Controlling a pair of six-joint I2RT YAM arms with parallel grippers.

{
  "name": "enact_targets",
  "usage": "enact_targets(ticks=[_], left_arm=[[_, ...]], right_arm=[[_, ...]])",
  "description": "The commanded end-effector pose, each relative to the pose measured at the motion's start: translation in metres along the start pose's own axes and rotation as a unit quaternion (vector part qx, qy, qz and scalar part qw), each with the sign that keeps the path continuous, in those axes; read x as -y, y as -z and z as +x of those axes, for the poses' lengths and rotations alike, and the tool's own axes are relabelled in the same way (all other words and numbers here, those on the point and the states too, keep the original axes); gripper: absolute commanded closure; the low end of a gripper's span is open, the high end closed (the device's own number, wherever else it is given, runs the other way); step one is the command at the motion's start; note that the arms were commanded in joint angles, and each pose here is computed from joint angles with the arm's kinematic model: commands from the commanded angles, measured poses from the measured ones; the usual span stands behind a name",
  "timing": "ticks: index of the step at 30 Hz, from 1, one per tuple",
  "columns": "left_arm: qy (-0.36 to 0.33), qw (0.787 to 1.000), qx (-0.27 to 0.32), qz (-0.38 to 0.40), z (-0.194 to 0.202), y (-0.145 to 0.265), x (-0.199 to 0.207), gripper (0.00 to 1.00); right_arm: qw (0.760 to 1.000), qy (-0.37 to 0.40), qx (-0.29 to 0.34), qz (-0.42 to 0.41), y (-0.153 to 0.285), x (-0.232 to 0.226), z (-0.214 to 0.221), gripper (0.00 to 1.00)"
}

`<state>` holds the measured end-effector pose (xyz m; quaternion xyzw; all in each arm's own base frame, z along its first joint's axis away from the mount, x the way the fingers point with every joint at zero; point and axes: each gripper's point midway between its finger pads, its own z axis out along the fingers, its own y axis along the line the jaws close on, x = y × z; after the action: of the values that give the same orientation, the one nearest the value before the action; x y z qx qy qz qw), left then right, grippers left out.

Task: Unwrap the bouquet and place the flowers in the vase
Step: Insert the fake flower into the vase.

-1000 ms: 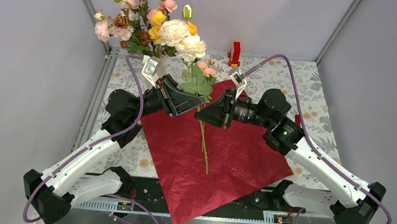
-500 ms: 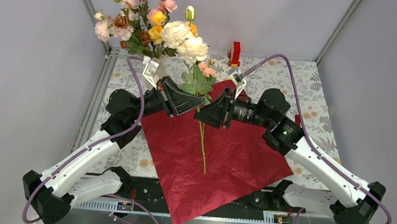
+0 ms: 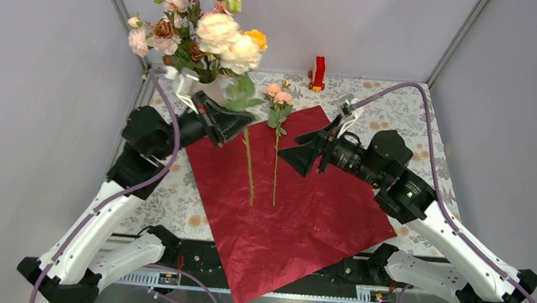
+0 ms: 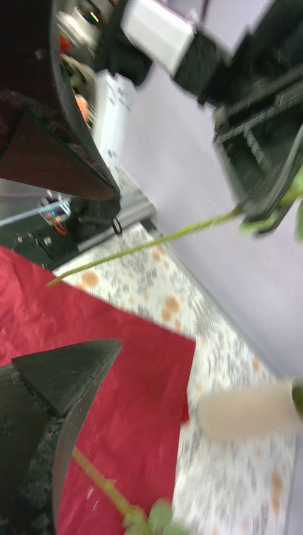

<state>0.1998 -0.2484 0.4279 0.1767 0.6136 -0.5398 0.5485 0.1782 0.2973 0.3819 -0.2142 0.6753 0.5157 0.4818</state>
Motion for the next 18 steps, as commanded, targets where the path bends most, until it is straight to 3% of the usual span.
enact_targets(ticks=[1, 5, 11, 18], left_arm=[[-0.115, 0.988, 0.042, -0.098, -0.054, 0.029, -0.026, 1.00], [-0.161, 0.969, 0.072, -0.171, -0.094, 0.047, -0.055, 1.00], [-0.232, 0.919, 0.160, -0.274, -0.155, 0.069, -0.091, 1.00], [-0.322, 0.869, 0.261, -0.270, -0.203, 0.067, -0.099, 1.00]], right_arm=[[0.984, 0.011, 0.033, 0.176, 0.033, 0.066, -0.005, 0.11], [0.964, -0.033, 0.054, 0.257, 0.063, 0.113, -0.004, 0.09], [0.940, -0.051, 0.058, 0.332, 0.094, 0.159, 0.011, 0.05], [0.926, -0.096, 0.055, 0.362, 0.109, 0.189, 0.020, 0.06]])
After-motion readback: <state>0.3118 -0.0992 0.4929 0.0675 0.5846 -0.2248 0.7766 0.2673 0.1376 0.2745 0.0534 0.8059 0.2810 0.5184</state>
